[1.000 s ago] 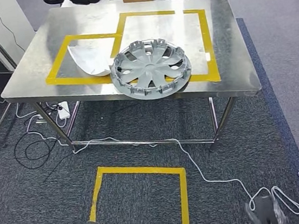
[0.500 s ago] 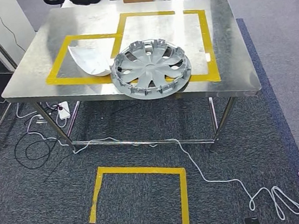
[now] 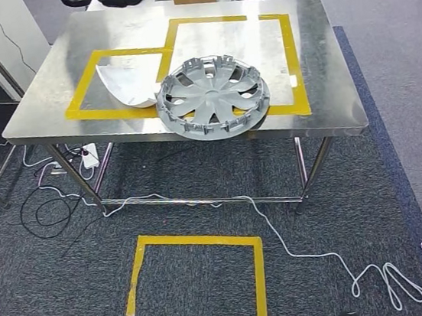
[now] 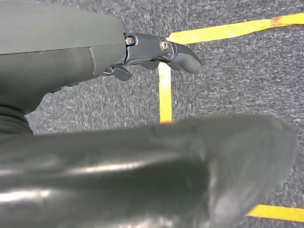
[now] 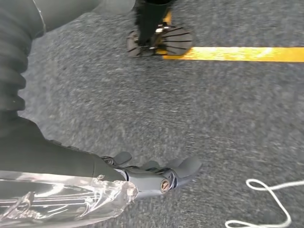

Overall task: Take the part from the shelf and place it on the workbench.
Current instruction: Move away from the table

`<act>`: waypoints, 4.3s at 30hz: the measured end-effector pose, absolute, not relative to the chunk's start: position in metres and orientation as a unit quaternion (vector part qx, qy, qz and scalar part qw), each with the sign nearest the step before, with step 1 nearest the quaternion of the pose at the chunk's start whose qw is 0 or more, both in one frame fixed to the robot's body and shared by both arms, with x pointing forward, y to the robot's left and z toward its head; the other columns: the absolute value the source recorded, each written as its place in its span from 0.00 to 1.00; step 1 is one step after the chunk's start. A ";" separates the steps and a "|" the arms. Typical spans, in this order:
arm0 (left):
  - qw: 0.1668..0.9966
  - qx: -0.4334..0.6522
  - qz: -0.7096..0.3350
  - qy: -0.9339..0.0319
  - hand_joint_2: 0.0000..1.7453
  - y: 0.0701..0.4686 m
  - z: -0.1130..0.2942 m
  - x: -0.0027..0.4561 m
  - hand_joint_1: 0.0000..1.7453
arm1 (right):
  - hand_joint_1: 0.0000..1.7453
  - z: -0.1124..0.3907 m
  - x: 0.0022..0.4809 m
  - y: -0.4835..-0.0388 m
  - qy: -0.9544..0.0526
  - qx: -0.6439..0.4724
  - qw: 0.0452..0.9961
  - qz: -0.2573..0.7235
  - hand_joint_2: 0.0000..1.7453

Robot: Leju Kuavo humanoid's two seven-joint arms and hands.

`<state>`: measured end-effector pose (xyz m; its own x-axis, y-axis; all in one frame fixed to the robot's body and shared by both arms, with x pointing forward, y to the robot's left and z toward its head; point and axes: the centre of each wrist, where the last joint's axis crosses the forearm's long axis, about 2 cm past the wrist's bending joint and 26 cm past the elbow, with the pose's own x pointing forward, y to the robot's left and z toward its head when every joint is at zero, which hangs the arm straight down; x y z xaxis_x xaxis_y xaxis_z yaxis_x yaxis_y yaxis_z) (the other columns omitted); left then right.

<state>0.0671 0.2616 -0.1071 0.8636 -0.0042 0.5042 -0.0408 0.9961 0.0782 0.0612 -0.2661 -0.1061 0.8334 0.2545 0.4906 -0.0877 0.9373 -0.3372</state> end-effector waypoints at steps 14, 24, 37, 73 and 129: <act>0.967 0.041 -0.013 -0.252 0.25 0.262 -0.107 0.067 0.00 | 0.00 -0.107 0.055 -0.249 -0.155 -0.096 0.980 0.074 1.00; 0.967 0.039 -0.015 -0.253 0.00 0.265 -0.107 0.069 0.00 | 0.00 -0.107 0.055 -0.246 -0.165 -0.087 0.981 0.056 0.00; 0.966 0.040 -0.020 -0.255 0.00 0.268 -0.107 0.071 0.00 | 0.00 -0.107 0.057 -0.246 -0.165 -0.077 0.983 0.013 0.00; 0.965 0.047 -0.026 -0.255 1.00 0.271 -0.107 0.072 0.00 | 0.00 -0.106 0.057 -0.243 -0.174 -0.112 0.977 0.051 0.00; 0.965 0.054 -0.030 -0.255 1.00 0.273 -0.106 0.079 0.00 | 0.00 -0.106 0.054 -0.242 -0.170 -0.126 0.975 0.062 0.00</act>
<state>0.0787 0.2729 -0.1056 0.8681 -0.0848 0.4890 0.0298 0.9924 0.1191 0.0543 -0.2422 -0.1063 0.9348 0.1639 0.3151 -0.0784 0.9605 -0.2668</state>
